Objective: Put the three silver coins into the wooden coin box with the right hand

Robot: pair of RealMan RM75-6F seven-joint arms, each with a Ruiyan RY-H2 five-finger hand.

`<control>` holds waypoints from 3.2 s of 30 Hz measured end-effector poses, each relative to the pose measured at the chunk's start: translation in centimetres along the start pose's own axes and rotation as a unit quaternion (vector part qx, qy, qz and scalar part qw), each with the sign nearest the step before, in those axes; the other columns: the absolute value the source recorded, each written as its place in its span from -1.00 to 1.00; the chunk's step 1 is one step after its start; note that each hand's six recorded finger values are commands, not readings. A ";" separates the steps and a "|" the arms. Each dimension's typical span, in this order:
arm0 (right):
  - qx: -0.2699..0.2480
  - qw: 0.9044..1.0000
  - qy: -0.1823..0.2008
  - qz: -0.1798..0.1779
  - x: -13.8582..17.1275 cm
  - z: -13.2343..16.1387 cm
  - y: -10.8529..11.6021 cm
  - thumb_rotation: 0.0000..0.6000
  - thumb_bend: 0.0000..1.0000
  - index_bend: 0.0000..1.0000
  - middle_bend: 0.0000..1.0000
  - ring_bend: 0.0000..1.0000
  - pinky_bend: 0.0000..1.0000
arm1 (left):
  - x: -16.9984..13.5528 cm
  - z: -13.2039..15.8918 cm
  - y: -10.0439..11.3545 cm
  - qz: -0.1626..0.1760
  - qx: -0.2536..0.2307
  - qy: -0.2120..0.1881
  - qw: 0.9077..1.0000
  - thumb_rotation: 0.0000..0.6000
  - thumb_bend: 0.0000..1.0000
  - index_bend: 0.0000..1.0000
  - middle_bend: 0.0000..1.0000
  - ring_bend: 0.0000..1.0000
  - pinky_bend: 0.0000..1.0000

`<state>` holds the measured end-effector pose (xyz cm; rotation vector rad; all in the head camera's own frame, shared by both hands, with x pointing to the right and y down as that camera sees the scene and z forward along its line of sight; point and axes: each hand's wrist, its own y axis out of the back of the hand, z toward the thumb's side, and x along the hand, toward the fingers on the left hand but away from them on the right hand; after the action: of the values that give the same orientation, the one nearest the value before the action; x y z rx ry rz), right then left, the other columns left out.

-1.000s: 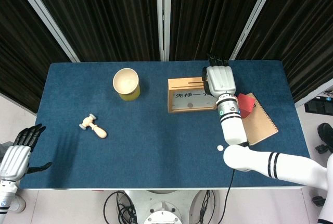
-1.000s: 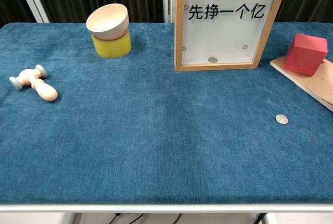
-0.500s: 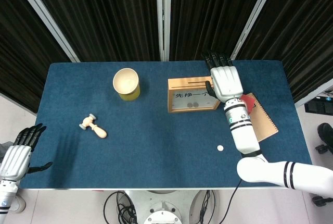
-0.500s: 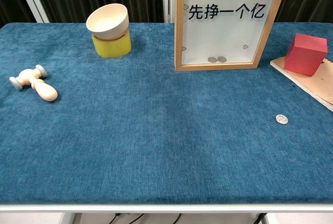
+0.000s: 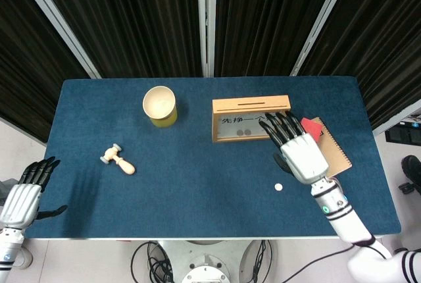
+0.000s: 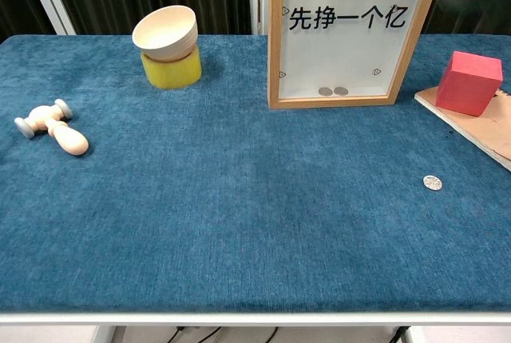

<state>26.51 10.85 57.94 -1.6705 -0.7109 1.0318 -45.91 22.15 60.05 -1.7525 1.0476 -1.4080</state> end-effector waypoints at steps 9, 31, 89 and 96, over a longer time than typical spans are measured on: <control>-0.003 0.996 -0.023 0.090 5.6 -3.4 -9.1 1.00 -0.35 -0.84 -1.00 -1.00 -1.00 | -0.2 0.0 -0.4 -0.001 0.001 0.003 1.000 1.00 -1.00 -0.96 -1.00 -1.00 -1.00; -0.050 0.989 -0.037 0.134 7.3 -2.4 -16.4 1.00 -0.34 -0.44 -1.00 -1.00 -1.00 | -0.4 -0.9 -0.7 -0.003 -0.004 0.013 1.000 1.00 -1.00 -0.96 -1.00 -1.00 -1.00; -0.041 0.988 -0.051 0.139 6.7 -2.4 -18.0 1.00 -0.35 0.00 -0.95 -1.00 -1.00 | 0.2 -1.4 -1.3 -0.017 -0.007 0.008 1.000 1.00 -1.00 -0.96 -1.00 -1.00 -1.00; -0.033 0.990 -0.046 0.129 6.2 -2.1 -17.9 1.00 -0.35 0.01 -0.95 -1.00 -1.00 | 0.2 -1.6 -1.2 -0.016 -0.010 0.008 1.000 1.00 -1.00 -0.96 -1.00 -1.00 -1.00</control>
<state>31.70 20.88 73.37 -1.8146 -0.6033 1.2857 -47.26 22.58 61.54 -1.7815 1.0497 -1.4381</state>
